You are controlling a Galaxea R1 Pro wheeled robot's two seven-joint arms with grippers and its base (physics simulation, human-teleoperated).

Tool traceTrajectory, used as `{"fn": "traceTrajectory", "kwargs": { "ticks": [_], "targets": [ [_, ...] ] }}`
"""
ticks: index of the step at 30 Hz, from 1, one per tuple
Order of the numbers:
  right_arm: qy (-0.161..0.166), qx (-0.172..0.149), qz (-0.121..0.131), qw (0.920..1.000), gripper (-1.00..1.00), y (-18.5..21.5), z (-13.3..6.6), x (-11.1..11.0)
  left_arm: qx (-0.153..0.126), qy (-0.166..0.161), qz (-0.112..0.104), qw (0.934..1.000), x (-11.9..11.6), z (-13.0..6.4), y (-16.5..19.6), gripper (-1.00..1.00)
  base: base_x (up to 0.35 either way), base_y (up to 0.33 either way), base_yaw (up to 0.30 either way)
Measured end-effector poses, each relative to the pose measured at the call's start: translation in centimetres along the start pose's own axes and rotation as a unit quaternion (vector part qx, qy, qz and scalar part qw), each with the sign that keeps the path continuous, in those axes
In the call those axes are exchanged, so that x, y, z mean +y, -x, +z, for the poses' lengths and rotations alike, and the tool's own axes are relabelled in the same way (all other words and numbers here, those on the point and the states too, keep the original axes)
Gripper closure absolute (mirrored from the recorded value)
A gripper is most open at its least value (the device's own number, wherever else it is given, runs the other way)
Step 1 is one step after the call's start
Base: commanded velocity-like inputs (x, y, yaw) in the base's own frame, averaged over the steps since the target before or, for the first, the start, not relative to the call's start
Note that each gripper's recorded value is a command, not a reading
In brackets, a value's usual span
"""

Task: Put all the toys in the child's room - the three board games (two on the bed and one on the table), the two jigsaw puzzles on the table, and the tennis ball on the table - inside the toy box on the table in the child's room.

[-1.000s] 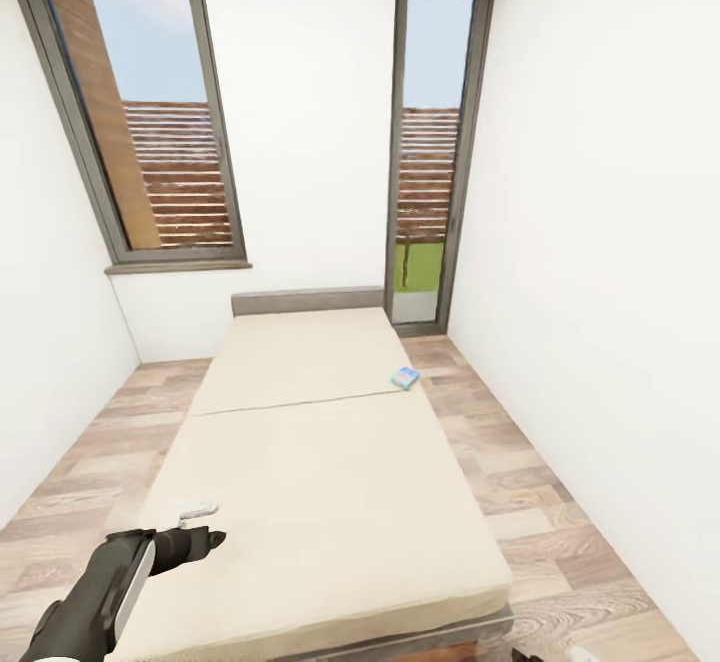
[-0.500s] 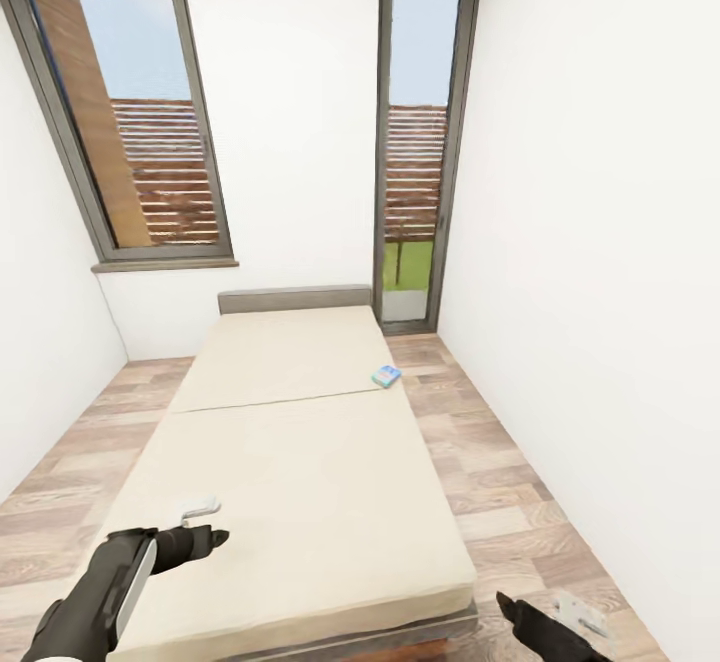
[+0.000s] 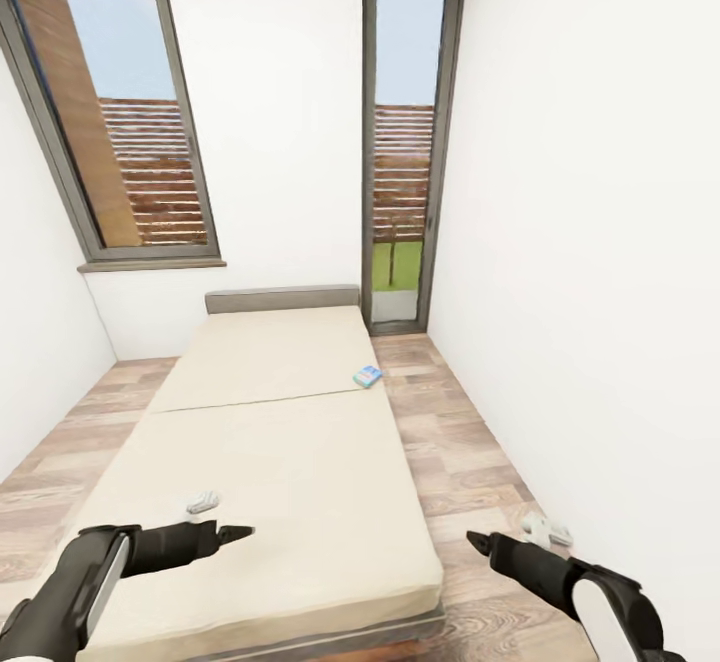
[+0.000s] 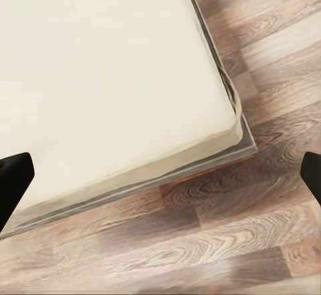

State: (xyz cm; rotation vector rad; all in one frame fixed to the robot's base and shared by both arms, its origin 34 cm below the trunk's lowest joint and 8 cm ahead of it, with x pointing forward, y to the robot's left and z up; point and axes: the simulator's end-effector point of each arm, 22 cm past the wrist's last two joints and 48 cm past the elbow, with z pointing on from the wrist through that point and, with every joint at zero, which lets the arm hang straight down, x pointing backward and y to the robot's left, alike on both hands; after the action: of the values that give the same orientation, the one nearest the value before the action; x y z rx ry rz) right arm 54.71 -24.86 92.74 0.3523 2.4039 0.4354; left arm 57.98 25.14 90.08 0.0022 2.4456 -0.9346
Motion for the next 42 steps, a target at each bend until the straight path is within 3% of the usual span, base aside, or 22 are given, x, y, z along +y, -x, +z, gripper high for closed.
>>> {"fn": "traceTrajectory", "kwargs": {
  "ticks": [7,8,12,19,29,42],
  "targets": [
    [0.033,0.007,0.017,0.9993,-1.00,0.0,-0.2,1.6,-0.006,-0.113,-0.002,0.9936,-2.9,-4.4,1.4,-1.00,0.010,-0.053,0.000],
    [0.037,0.007,0.019,0.9991,-1.00,0.0,-0.3,1.7,-0.016,-0.139,-0.004,0.9902,-3.6,-5.5,2.0,-1.00,0.003,-0.016,0.000],
    [0.048,0.009,0.023,0.9985,-1.00,-0.1,-0.3,2.4,-0.045,-0.183,-0.010,0.9820,-4.5,-8.0,3.4,-1.00,0.002,-0.009,0.000],
    [0.053,0.009,0.027,0.9982,-1.00,-0.1,-0.3,2.6,-0.082,-0.201,-0.021,0.9759,-4.2,-10.3,4.9,-1.00,0.000,-0.002,0.000],
    [0.056,0.006,0.027,0.9980,-1.00,0.0,-0.3,2.8,-0.088,-0.202,-0.025,0.9751,-4.1,-10.7,5.2,-1.00,0.000,-0.050,0.000],
    [0.056,0.007,0.027,0.9980,-1.00,-0.1,-0.3,2.8,-0.088,-0.202,-0.026,0.9751,-4.1,-10.6,5.2,-1.00,0.000,-0.277,0.071]
  ]
}}
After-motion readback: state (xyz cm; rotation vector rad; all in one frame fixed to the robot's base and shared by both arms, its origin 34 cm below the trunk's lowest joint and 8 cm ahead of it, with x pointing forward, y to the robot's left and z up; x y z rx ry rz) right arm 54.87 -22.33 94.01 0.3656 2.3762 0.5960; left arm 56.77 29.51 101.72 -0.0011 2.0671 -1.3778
